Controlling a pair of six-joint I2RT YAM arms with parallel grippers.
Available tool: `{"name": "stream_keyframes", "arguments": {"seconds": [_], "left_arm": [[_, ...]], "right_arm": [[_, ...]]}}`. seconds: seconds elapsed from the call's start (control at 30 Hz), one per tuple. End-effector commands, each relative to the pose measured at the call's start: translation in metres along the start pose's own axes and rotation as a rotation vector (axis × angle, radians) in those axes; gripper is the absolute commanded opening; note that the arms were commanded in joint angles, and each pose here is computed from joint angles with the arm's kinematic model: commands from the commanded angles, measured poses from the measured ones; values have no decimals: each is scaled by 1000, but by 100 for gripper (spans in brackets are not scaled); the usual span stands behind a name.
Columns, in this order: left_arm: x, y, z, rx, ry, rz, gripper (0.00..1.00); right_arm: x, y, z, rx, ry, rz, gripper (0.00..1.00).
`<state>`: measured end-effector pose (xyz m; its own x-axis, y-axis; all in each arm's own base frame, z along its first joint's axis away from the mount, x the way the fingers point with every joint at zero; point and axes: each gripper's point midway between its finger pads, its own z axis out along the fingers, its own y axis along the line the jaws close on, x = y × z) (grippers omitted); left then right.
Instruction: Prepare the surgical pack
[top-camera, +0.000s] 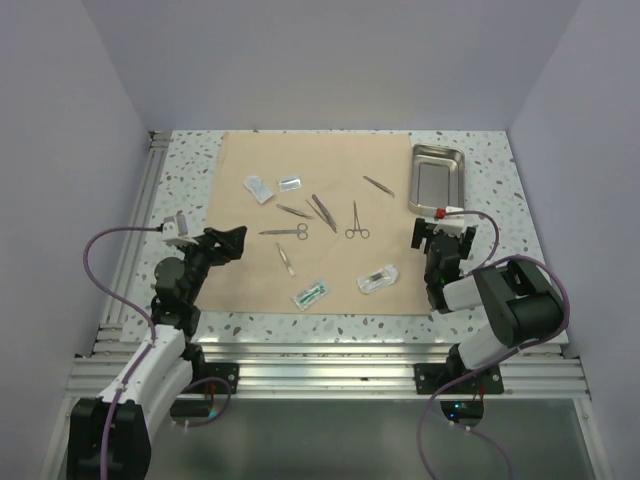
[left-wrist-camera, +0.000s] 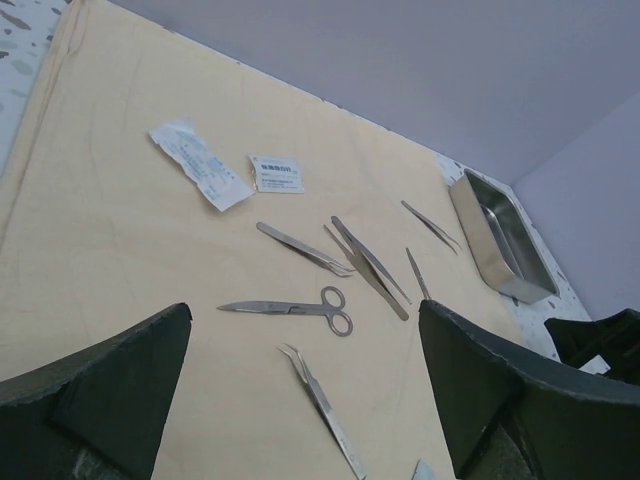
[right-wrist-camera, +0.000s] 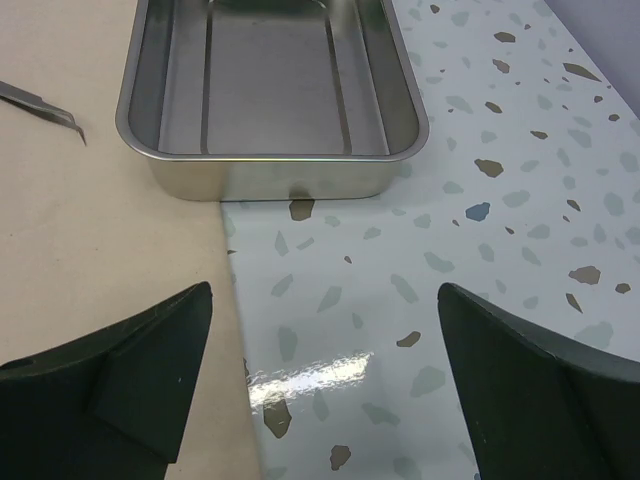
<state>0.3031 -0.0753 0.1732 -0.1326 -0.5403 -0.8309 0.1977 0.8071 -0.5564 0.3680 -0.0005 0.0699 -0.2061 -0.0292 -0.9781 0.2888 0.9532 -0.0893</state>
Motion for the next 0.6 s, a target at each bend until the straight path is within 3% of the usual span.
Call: {"name": "stream_keyframes", "arguments": {"seconds": [0.0,0.5,0.57], "left_arm": [[-8,0,0,-17,-23,4,100],[-8,-7,5,22,-16,4,100],[-4,3,13,-33,17,-16,100]], "right_arm": [[-24,0,5,9,-77,39,99],[-23,1,5,8,-73,36,99],[-24,1,6,6,-73,41,99]]}}
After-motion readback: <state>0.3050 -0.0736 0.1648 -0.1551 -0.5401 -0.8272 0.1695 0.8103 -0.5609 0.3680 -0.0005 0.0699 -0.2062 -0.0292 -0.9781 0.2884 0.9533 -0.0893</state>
